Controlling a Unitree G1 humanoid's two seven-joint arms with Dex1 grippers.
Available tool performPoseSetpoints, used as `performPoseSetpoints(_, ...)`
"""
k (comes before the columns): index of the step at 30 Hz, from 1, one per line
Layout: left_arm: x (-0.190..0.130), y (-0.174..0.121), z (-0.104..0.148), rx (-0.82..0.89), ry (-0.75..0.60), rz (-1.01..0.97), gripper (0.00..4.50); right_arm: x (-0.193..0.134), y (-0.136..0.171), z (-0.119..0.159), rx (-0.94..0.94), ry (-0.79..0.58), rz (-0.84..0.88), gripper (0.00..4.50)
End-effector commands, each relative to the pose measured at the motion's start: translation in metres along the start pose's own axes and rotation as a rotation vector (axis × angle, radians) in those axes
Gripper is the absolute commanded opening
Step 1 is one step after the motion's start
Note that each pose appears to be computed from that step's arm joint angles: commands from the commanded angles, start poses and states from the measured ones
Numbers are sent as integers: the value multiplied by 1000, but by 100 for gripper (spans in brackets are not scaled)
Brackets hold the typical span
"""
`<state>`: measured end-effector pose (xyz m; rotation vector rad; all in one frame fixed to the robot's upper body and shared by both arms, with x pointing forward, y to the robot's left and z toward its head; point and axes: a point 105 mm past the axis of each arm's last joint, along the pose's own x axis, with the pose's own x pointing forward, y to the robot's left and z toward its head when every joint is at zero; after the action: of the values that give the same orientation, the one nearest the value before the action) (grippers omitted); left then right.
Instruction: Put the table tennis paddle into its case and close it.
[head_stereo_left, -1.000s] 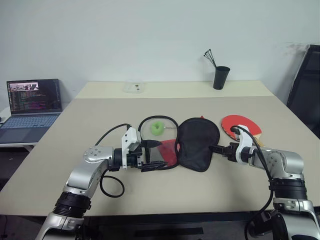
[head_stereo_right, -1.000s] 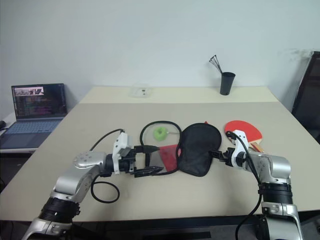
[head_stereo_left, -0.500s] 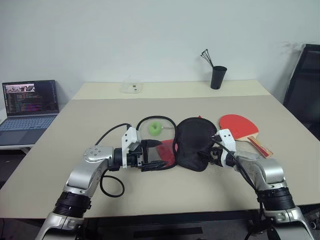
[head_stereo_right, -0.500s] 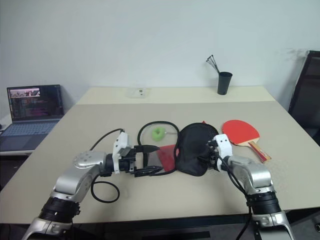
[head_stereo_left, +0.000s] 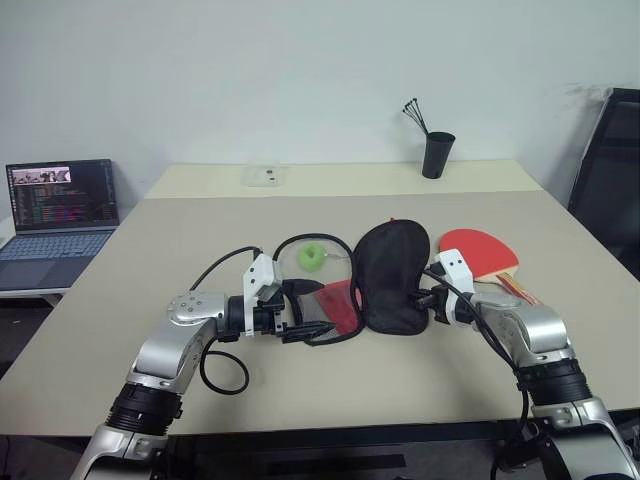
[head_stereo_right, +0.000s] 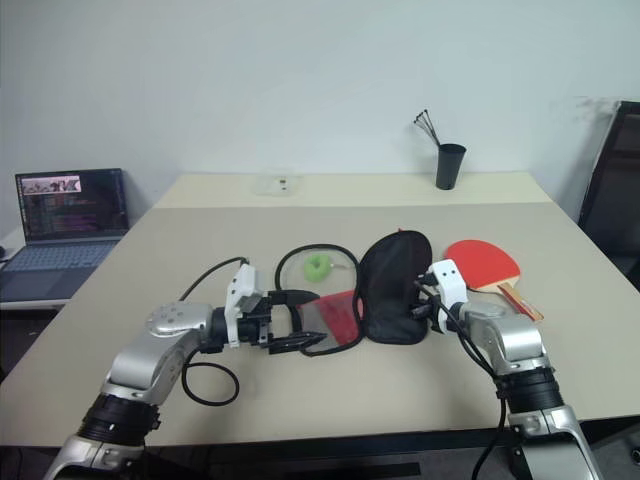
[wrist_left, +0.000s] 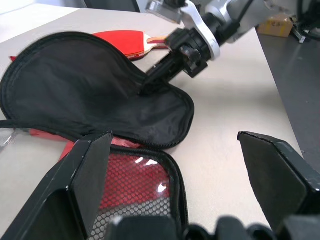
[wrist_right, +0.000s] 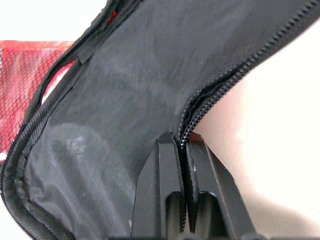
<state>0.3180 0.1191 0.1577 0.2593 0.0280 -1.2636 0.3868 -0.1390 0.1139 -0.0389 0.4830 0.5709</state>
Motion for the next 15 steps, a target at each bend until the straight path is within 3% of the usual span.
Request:
performPoseSetpoints(1,-2,2,11,53,-18,6,439,-1,-5,19,-49,-29,10,8)
performPoseSetpoints(14,-3,1,12,51,-16,13,439,4,-22,27,-82,2,-12,8)
performPoseSetpoints(15,-3,1,12,50,-18,12,439,4,-23,27,-80,-4,-22,45)
